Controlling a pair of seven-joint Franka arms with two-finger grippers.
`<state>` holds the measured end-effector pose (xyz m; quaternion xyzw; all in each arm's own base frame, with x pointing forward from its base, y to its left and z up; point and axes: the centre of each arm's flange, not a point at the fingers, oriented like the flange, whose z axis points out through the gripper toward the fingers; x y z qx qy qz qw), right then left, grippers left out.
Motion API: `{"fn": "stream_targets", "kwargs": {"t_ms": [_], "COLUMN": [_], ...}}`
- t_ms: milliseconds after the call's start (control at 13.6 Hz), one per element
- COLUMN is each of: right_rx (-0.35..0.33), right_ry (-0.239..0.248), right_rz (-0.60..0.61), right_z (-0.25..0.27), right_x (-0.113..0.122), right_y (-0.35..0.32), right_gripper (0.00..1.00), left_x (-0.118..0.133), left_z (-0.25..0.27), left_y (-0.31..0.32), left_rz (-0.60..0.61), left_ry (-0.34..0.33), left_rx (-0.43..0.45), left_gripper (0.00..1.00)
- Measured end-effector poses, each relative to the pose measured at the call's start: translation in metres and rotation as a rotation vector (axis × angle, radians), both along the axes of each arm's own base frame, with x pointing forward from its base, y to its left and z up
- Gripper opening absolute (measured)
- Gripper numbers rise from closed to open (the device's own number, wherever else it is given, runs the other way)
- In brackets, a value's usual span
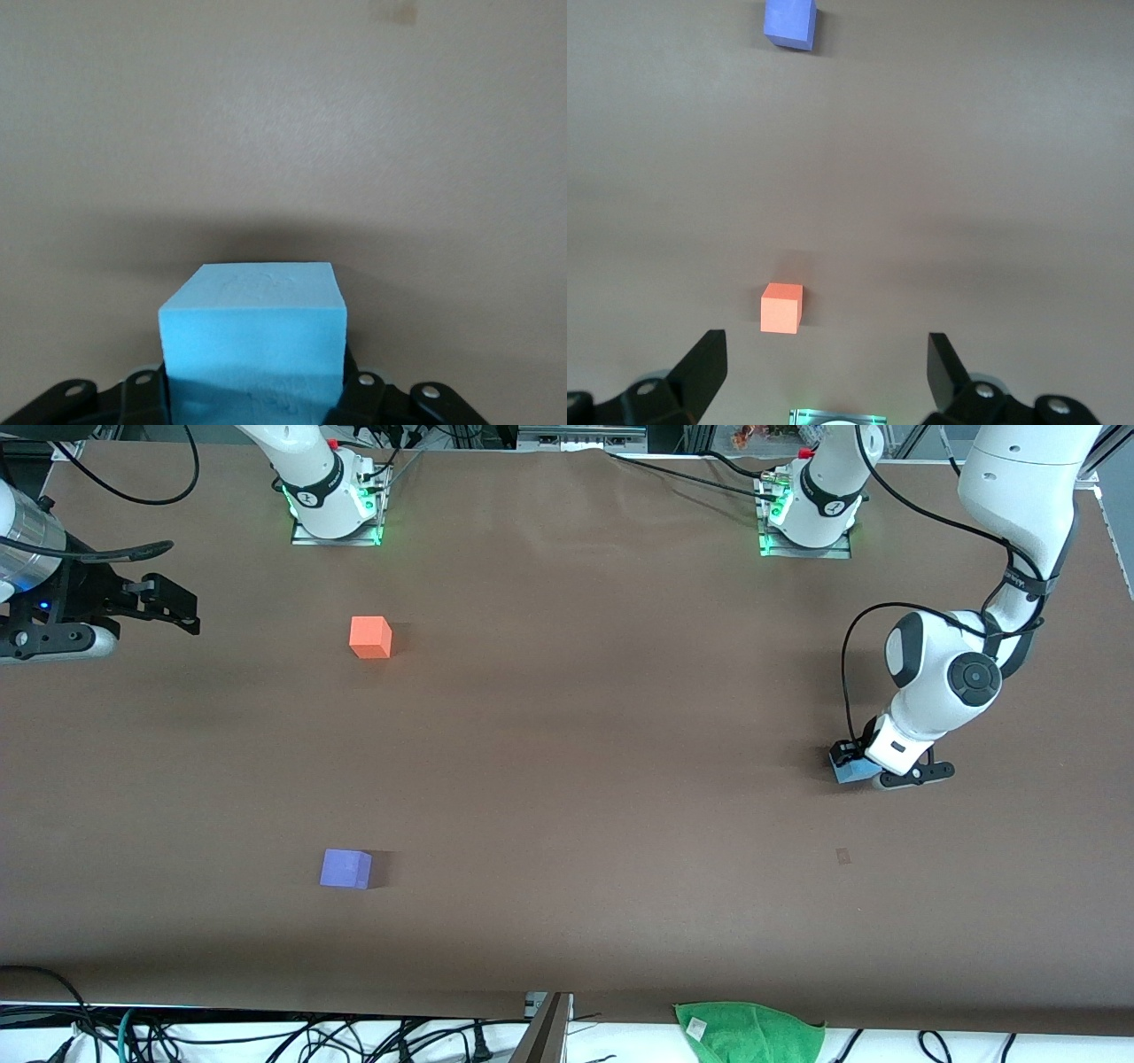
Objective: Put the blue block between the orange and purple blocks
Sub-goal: 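Carry the light-blue cube with the left gripper to mid-table and release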
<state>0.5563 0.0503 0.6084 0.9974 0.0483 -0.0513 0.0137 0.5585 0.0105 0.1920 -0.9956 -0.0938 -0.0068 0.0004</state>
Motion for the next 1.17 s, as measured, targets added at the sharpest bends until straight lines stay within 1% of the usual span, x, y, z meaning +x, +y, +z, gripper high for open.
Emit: {"fn": "stream_targets", "kwargs": {"t_ms": [147,293,367,514,734,880,1027,1174], "right_rx": [0.0,0.0,0.0,0.0,0.0,0.0,0.0,0.002], "right_ry": [0.0,0.0,0.0,0.0,0.0,0.0,-0.001,-0.003], "right_rz": [0.0,0.0,-0.001,-0.001,-0.002,-0.002,-0.002,-0.001], "right_z": [0.0,0.0,0.0,0.0,0.0,0.0,0.0,0.0], "right_x": [0.0,0.0,0.0,0.0,0.0,0.0,0.0,0.0], "right_y": [0.0,0.0,0.0,-0.001,-0.001,-0.001,-0.001,-0.001], "right_gripper": [1.0,1.0,1.0,1.0,1.0,1.0,1.0,1.0], "left_x": [0.008,0.012,0.01,0.001,-0.018,-0.031,-0.041,-0.045], "left_z": [0.01,0.024,0.031,0.047,0.079,0.096,0.094,0.075], "left_y": [-0.018,-0.064,-0.096,-0.166,-0.282,-0.361,-0.429,-0.48], "left_rz": [0.01,0.047,0.06,0.101,0.149,0.192,0.238,0.268], "left_ry": [0.006,0.009,0.005,0.007,0.034,0.026,0.013,0.008], "left_rx": [-0.001,-0.002,-0.004,-0.007,0.008,0.004,-0.014,-0.029], "left_gripper": [0.61,0.61,0.61,0.61,0.61,0.61,0.61,0.61]}}
